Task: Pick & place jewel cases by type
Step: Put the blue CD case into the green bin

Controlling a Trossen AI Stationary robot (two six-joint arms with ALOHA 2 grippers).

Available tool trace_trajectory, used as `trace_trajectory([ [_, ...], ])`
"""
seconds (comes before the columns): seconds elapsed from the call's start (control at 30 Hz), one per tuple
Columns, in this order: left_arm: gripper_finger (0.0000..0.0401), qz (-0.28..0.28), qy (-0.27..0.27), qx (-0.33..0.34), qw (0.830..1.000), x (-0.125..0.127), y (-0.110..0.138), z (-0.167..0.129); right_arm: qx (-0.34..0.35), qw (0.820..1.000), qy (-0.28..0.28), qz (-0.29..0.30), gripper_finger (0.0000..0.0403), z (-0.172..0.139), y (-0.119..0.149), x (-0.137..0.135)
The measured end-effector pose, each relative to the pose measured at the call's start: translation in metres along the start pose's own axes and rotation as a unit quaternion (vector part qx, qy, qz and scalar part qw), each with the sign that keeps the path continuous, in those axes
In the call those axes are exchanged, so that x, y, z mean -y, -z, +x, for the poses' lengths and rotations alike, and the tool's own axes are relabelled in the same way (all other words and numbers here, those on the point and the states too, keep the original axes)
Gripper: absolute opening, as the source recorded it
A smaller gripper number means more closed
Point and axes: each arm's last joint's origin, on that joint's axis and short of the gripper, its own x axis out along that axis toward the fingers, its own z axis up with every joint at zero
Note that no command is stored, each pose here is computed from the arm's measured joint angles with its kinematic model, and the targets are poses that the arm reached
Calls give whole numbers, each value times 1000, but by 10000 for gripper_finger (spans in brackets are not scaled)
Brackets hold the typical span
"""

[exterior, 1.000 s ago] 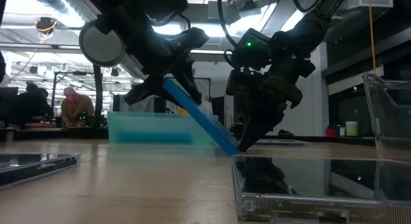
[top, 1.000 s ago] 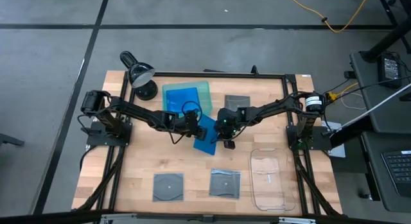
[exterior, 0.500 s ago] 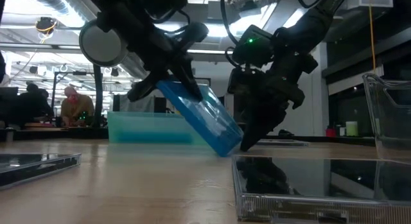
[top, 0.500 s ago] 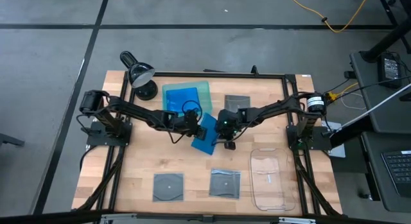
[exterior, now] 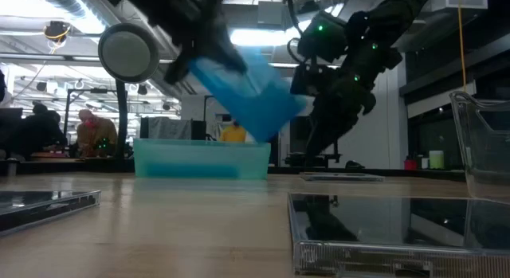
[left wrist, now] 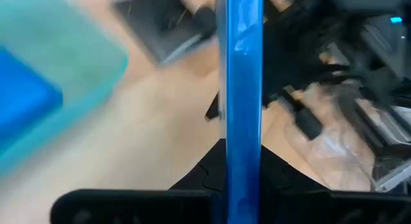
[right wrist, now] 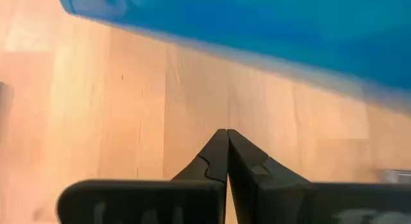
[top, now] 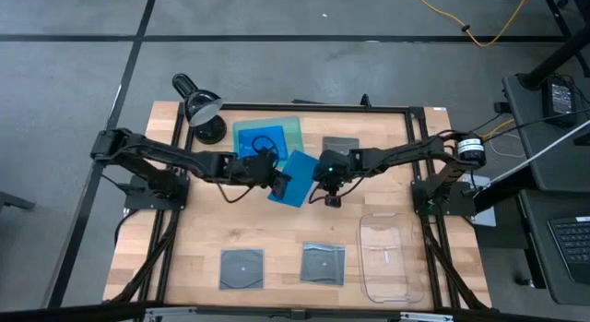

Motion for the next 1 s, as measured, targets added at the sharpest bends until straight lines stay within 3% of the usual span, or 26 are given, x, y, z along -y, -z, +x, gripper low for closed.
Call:
trace_trajectory([
  [0.17,24,72,8,59,996,6,-14,-33,30,999,15,-2,10,-18,-7,-1],
  [0.4,24,165,4,145,976,11,-31,-75,82,995,49,-6,10,-48,-17,-2],
  [0.7,24,328,11,208,921,20,-35,-112,158,985,71,6,10,-87,-26,-2],
  [1.0,24,416,-13,245,876,26,-34,-131,202,977,71,4,10,-108,-30,-5],
])
